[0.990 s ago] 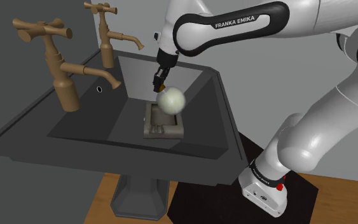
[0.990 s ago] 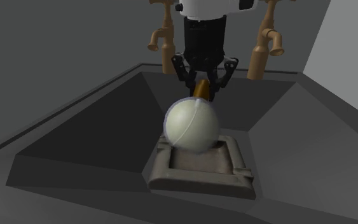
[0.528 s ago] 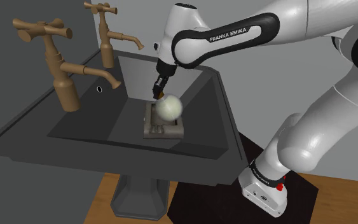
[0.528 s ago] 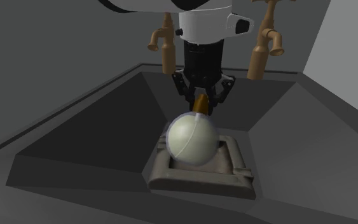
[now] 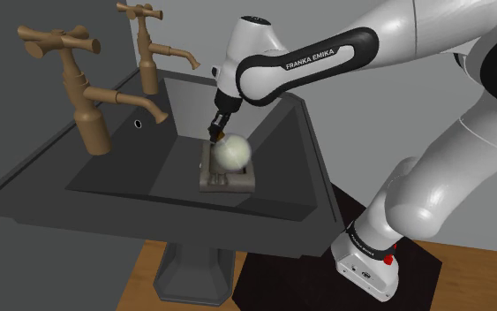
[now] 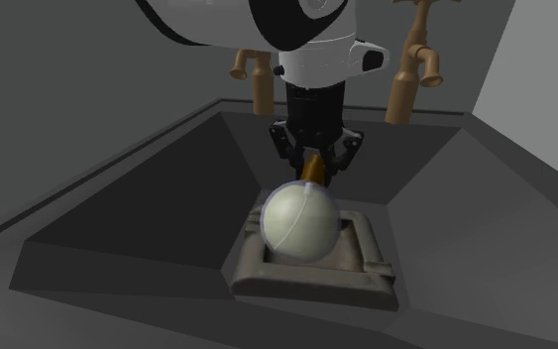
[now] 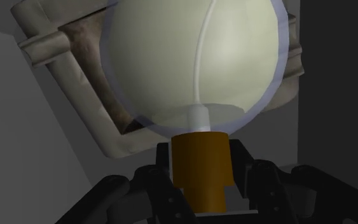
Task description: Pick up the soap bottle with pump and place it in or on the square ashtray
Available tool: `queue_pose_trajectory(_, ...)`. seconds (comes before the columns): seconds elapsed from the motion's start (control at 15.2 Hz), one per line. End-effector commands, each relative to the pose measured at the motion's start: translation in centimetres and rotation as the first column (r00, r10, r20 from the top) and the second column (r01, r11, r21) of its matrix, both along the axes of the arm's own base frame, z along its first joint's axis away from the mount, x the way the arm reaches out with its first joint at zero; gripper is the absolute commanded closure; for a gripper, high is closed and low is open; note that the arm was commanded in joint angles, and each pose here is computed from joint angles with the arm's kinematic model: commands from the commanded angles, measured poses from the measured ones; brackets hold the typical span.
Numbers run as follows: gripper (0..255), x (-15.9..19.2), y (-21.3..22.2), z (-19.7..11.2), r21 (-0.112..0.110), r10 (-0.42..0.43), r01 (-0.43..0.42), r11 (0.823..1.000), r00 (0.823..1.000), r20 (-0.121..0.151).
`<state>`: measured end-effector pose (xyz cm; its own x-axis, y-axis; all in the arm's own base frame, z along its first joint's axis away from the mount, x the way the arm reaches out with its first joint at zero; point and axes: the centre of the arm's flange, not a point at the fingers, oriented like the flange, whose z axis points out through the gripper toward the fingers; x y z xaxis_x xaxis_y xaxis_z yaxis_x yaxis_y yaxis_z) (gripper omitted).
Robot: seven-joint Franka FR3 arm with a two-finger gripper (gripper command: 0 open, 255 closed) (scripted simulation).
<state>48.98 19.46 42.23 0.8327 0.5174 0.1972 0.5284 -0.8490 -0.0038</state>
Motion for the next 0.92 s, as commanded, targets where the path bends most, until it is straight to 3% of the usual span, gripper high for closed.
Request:
queue_pose_trajectory(0.0,255,-0.2,-0.3,-0.9,-0.008,-0.003,0.003,1.000,1.000,-0.025)
queue_pose_trajectory(0.2,255,-0.2,-0.3,-0.9,-0.008,-0.003,0.003,1.000,1.000,-0.025)
queue_pose_trajectory(0.26,0,-0.2,-0.3,-1.1,-0.008,-0.003,0.003,1.000,1.000,-0.025)
queue_pose_trajectory(0.59,0,-0.2,-0.3,-0.9,-0.008,-0.003,0.003,1.000,1.000,-0.025)
queue_pose_trajectory(0.86,0,-0.9,-0.8,4.0,-0.008,-0.003,0.003,1.000,1.000,-0.025)
